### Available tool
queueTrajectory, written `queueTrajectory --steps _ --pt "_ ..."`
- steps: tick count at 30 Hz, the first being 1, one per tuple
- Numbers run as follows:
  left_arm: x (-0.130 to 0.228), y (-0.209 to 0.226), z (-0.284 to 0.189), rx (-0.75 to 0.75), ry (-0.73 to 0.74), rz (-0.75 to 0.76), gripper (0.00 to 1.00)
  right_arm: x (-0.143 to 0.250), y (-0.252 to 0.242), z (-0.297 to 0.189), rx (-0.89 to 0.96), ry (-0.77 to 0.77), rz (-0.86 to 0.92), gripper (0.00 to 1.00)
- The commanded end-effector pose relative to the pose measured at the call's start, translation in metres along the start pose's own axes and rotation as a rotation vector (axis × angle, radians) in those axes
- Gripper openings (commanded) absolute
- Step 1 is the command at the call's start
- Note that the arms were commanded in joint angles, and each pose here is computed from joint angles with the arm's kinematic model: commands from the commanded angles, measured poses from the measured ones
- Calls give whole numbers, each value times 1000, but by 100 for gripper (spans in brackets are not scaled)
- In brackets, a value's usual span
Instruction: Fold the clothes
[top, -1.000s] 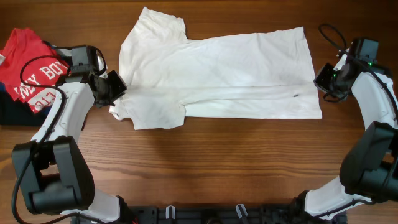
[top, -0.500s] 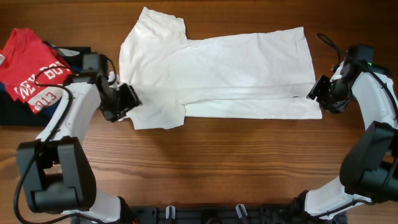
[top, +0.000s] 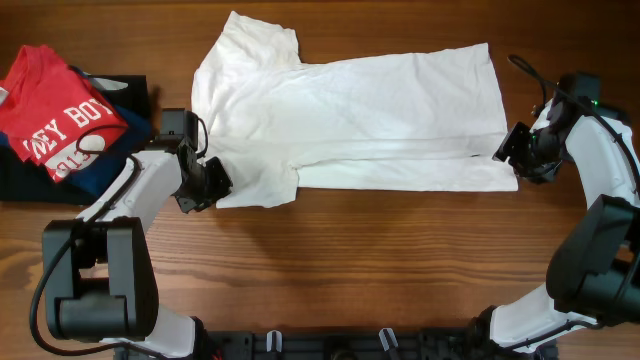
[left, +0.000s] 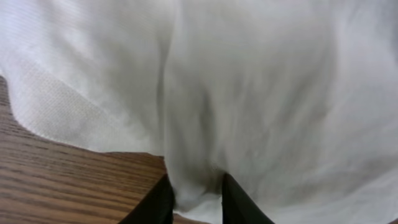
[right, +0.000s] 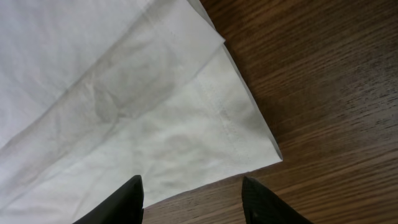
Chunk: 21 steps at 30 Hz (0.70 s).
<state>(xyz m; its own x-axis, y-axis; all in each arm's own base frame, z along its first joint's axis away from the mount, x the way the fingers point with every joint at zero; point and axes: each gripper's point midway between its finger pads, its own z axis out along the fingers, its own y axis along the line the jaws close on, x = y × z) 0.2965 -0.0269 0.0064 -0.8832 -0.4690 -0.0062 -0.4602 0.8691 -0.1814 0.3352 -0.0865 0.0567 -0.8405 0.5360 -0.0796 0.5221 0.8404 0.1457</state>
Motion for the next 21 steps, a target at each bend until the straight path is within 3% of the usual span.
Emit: queueTrajectory --steps 1,4,9,14,21 --pt "8 -1 1 17 11 -3 7 3 -5 9 25 25 -17 51" --pt "10 -6 0 47 23 4 4 3 -5 9 25 25 -18 51" --pt "-2 -46 -35 235 -31 124 4 3 -5 9 24 23 -18 51" --pt "-47 -89 -91 408 -302 232 4 1 -4 9 23 18 -19 51" --pt "-82 -84 -97 361 -441 114 5 1 -4 9 22 15 -19 51"
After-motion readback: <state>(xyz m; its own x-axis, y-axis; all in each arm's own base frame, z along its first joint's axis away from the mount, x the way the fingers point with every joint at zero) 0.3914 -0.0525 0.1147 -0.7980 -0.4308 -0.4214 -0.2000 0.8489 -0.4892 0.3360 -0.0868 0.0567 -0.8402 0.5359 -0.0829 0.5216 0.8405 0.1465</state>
